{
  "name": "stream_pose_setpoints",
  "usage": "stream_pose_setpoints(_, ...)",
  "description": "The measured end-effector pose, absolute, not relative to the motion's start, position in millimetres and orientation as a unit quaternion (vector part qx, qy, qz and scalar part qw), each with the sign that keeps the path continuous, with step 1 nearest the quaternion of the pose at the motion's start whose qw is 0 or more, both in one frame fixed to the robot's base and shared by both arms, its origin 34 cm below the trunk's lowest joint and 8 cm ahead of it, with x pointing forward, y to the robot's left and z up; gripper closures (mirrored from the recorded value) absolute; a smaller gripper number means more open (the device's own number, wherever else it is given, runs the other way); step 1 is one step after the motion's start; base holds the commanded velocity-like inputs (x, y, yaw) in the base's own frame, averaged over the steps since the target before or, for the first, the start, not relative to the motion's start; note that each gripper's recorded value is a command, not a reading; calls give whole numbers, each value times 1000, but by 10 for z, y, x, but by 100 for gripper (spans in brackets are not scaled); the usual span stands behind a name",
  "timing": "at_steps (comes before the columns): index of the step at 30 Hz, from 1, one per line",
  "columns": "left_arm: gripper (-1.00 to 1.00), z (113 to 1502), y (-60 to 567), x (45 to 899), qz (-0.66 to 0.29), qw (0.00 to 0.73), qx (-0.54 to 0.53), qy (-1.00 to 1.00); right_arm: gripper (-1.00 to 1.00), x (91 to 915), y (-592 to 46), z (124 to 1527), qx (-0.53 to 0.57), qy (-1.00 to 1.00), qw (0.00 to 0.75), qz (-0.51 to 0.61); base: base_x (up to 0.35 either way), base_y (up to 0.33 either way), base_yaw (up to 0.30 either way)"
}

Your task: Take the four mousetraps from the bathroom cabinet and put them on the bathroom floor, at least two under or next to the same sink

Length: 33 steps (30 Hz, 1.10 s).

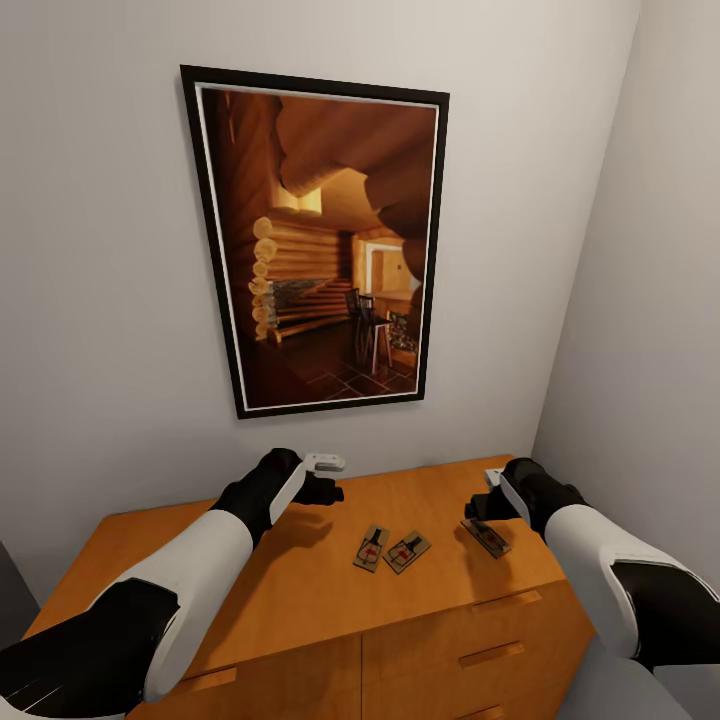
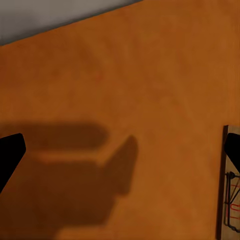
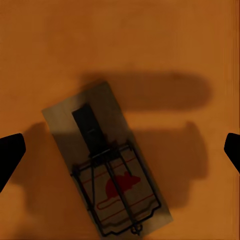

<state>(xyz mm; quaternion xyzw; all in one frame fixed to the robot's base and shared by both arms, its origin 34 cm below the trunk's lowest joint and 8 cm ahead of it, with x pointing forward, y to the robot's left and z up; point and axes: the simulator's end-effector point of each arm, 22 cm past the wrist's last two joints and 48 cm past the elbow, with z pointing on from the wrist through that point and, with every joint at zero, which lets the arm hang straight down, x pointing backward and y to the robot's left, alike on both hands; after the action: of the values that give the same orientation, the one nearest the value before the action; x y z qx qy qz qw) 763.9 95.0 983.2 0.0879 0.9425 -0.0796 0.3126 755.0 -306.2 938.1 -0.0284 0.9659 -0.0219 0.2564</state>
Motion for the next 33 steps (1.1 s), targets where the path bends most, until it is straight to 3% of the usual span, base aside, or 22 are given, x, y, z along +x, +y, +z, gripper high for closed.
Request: stream_pose_setpoints(33, -100, 9837, 950, 7642, -79, 313, 88, 942, -100, 7535, -2997, 9371, -33, 967, 254, 0, 0, 0, 0)
